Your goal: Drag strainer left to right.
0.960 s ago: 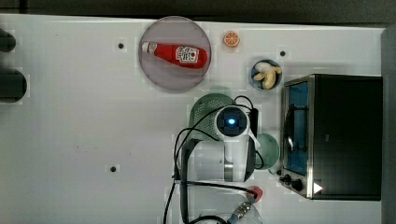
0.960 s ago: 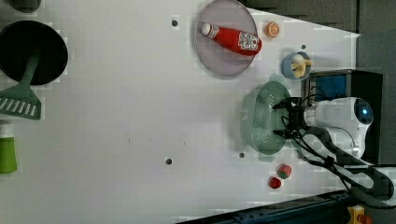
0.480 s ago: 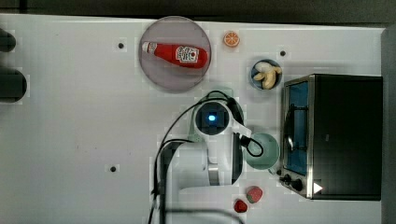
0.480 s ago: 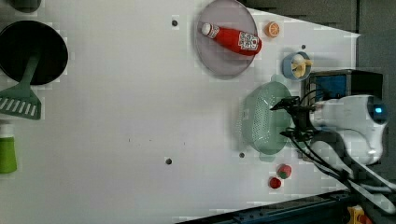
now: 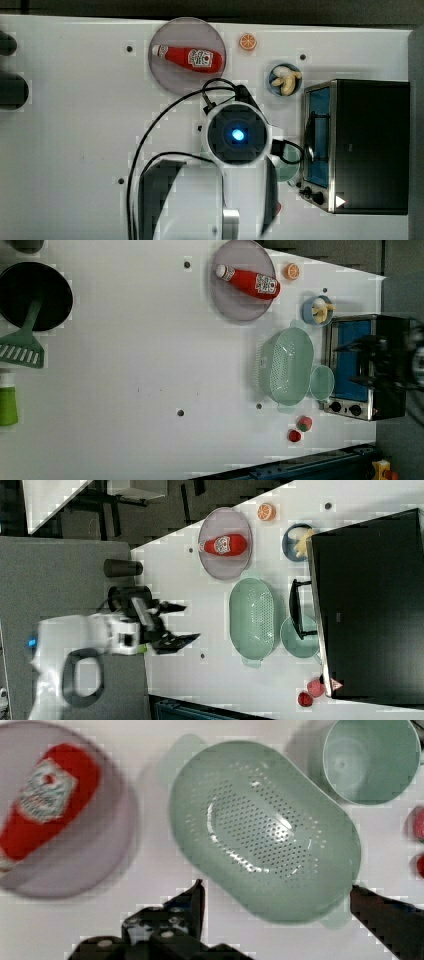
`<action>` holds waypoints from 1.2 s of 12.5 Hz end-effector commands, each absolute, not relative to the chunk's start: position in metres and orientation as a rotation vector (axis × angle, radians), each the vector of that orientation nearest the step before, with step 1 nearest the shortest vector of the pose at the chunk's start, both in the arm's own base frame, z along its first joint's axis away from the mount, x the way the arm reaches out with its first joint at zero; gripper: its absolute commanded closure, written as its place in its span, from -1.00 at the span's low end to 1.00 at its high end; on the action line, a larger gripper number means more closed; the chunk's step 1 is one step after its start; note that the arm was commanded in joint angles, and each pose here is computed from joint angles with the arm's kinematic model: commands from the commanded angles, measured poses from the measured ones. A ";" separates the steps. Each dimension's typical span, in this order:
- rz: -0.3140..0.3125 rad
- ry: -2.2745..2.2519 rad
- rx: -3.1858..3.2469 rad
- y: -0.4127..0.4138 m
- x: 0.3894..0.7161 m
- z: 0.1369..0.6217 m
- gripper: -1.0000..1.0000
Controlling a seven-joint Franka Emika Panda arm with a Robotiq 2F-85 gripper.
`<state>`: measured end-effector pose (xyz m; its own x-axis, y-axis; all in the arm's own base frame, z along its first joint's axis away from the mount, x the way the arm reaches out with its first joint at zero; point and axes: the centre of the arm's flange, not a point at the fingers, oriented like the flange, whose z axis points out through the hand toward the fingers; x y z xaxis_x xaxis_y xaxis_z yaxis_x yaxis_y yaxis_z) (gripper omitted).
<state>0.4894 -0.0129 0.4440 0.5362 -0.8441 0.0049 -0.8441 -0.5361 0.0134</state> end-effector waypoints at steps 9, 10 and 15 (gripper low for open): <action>-0.216 -1.307 2.796 -0.028 0.437 0.565 -1.00; -0.221 -1.304 2.795 -0.028 0.438 0.563 -1.00; -0.251 -1.299 2.782 -0.027 0.443 0.553 -1.00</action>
